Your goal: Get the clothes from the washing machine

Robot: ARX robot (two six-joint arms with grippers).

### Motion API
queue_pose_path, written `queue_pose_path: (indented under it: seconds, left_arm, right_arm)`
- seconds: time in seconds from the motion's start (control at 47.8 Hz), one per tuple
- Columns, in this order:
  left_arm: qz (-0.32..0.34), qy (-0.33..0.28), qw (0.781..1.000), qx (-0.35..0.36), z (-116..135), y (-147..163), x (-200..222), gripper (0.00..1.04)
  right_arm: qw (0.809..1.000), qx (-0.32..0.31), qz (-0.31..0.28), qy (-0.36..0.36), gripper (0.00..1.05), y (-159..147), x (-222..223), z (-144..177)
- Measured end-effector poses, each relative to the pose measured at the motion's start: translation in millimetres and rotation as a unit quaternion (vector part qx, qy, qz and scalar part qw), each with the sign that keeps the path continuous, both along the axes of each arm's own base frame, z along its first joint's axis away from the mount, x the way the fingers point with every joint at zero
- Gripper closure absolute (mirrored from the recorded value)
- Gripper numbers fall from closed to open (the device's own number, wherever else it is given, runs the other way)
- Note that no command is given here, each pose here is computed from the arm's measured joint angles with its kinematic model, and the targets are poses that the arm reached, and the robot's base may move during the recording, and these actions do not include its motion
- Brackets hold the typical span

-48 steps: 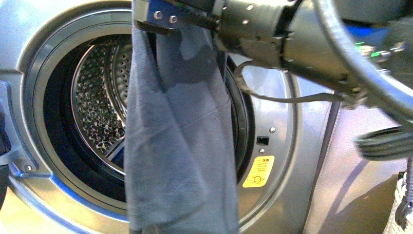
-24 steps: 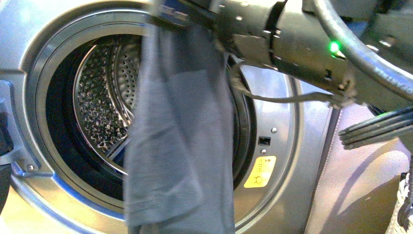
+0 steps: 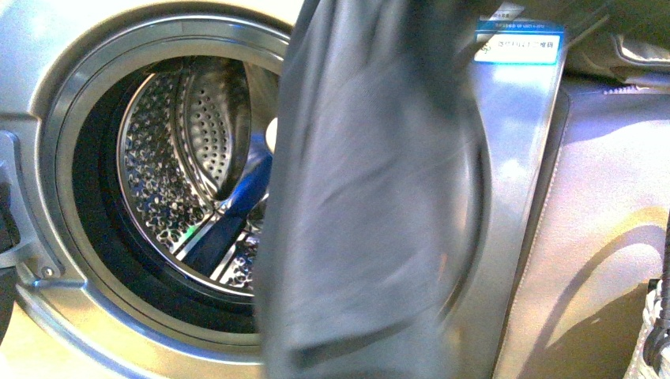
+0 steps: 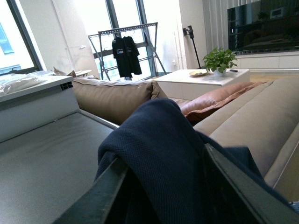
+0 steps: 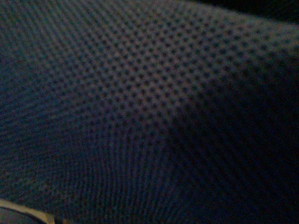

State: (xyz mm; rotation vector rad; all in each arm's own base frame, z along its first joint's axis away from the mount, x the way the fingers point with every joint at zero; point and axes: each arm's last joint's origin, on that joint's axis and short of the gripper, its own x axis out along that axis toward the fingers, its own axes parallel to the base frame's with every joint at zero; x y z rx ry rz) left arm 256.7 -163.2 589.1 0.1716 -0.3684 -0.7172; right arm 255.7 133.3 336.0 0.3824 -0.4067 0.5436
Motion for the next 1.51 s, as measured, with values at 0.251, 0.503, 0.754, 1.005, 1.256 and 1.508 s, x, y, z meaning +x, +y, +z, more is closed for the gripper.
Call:
queue_pose_path:
  seconds: [0.251, 0.503, 0.754, 1.005, 1.256, 1.508]
  left_arm:
    - [0.0, -0.001, 1.0, -0.001, 1, 1, -1, 0.19]
    - [0.0, -0.002, 1.0, -0.001, 1, 1, -1, 0.07]
    - [0.0, -0.002, 1.0, -0.001, 1, 1, -1, 0.06]
    - [0.0, -0.002, 1.0, -0.001, 1, 1, -1, 0.06]
    - [0.0, -0.002, 1.0, -0.001, 1, 1, -1, 0.06]
    - [0.0, -0.002, 1.0, -0.001, 1, 1, -1, 0.06]
  right_arm:
    - [0.996, 0.019, -0.053, -0.067, 0.98, -51, -34, 50]
    - [0.987, 0.007, -0.106, -0.121, 0.98, -102, -63, 92]
    - [0.974, -0.026, -0.159, -0.158, 0.98, -153, -96, 128]
    - [0.959, -0.081, -0.228, -0.146, 0.98, -201, -125, 126]
    - [0.97, -0.084, -0.226, -0.035, 0.98, -228, -110, 40]
    - [0.972, -0.047, -0.207, 0.102, 0.98, -241, -90, -65]
